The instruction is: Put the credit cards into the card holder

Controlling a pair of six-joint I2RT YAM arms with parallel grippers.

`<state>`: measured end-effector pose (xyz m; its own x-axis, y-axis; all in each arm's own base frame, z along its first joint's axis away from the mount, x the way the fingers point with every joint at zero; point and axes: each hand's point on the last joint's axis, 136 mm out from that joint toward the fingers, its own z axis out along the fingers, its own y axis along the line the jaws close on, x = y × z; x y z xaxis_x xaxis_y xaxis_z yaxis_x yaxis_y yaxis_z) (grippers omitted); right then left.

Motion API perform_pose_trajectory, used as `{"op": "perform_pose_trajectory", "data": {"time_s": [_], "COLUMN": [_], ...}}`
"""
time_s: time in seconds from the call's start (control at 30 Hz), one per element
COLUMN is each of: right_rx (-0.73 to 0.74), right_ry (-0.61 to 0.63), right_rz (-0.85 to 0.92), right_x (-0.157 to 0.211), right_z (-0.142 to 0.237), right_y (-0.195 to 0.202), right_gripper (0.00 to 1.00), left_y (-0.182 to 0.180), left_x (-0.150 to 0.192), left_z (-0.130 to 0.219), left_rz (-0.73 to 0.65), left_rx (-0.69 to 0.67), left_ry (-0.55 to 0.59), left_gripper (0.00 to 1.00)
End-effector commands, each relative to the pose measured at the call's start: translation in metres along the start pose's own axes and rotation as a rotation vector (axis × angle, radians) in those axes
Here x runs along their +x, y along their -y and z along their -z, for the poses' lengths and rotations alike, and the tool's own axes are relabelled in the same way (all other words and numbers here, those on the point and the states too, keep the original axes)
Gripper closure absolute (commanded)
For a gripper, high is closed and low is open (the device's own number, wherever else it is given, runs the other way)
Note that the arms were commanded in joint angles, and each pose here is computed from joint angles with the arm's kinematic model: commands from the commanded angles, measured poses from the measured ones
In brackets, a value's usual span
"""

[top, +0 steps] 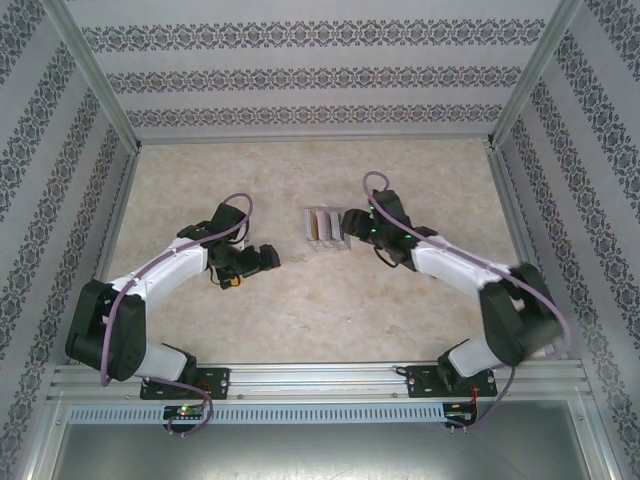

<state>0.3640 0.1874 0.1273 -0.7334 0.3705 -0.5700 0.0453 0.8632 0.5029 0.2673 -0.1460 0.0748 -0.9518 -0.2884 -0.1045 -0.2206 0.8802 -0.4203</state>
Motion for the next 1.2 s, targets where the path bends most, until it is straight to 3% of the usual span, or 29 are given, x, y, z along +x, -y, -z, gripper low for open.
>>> {"op": "perform_pose_trajectory", "data": {"time_s": [0.0,0.17,0.23,0.37,0.53,0.77,0.97,1.17], "right_rx": [0.190,0.417,0.396,0.383,0.459,0.428,0.499,0.386], "right_ry": [0.052,0.140,0.114,0.011,-0.200,-0.238,-0.279,-0.363], "right_rz": [0.093,0.104,0.025,-0.151,-0.260,-0.254,-0.167,-0.206], "right_x": [-0.006,-0.009,-0.003,0.006,0.016,-0.010,-0.037,-0.027], "right_z": [0.044,0.110,0.117,0.112,0.088,0.053,0.042,0.015], "right_y": [0.047,0.116,0.137,0.171,0.207,0.225,0.243,0.238], "right_gripper": [0.32,0.14,0.19,0.30,0.35,0.26,0.22,0.21], "left_y": [0.023,0.071,0.087,0.107,0.103,0.092,0.045,0.031], "left_x": [-0.034,-0.043,-0.046,-0.037,-0.030,-0.034,-0.052,-0.060], "left_z": [0.010,0.006,-0.002,-0.023,-0.028,-0.008,0.006,0.020], "left_rz": [-0.185,-0.366,-0.452,-0.577,-0.593,-0.559,-0.423,-0.422], "left_rx": [0.016,0.124,0.135,0.193,0.227,0.202,-0.015,-0.101], "left_ry": [0.204,0.363,0.433,0.450,0.477,0.569,0.682,0.761], "left_gripper": [0.00,0.00,0.00,0.00,0.00,0.00,0.00,0.01]}}
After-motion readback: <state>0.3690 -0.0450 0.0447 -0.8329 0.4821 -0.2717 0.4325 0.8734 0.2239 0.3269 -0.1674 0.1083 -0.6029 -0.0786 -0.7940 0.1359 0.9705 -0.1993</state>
